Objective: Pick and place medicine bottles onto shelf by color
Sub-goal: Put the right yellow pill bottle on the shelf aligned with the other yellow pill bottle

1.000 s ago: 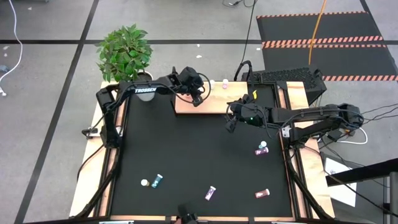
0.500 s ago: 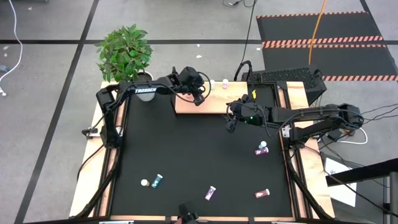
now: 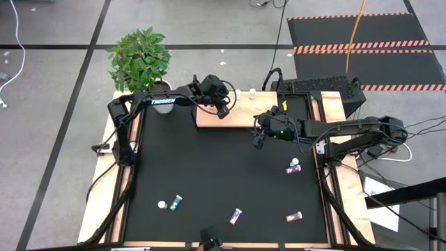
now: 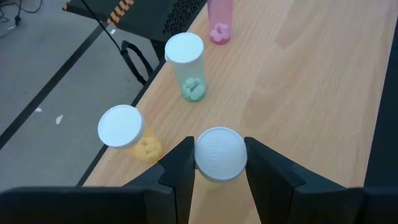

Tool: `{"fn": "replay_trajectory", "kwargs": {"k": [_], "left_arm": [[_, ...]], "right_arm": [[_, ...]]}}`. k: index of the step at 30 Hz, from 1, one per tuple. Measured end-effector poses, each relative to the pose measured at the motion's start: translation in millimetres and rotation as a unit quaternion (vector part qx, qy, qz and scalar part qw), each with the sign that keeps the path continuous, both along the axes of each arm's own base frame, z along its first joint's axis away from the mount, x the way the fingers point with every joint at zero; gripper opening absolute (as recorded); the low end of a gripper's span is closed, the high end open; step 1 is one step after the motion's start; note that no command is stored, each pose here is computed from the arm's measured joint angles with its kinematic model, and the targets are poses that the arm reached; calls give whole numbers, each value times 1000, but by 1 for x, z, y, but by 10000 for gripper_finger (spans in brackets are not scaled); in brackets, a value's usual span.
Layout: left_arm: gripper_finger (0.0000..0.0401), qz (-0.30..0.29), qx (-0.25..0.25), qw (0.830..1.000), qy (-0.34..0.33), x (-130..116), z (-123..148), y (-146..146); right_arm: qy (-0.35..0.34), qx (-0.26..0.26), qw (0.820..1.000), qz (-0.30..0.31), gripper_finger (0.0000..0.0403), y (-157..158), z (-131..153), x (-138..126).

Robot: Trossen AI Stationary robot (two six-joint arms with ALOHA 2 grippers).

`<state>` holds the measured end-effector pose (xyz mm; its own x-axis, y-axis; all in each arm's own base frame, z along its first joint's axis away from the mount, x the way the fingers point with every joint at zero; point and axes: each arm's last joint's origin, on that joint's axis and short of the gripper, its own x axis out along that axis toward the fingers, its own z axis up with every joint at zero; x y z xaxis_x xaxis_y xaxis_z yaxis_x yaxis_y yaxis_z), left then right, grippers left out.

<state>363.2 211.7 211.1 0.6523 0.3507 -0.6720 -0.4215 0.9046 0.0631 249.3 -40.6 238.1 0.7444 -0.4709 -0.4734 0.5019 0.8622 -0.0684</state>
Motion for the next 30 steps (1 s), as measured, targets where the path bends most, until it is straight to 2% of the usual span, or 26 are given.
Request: {"fn": "replay_trajectory", "kwargs": {"k": [19, 22, 30], "left_arm": [[132, 3, 1, 1000, -8, -5, -12, -2], [152, 5, 4, 1000, -16, -3, -13, -1], [245, 7, 9, 1000, -14, -4, -13, 0]], "right_arm": [[-6, 10, 1000, -6, 286, 0, 0, 0], [-7, 10, 1000, -6, 286, 0, 0, 0], [-13, 20, 1000, -11, 286, 0, 0, 0]]}}
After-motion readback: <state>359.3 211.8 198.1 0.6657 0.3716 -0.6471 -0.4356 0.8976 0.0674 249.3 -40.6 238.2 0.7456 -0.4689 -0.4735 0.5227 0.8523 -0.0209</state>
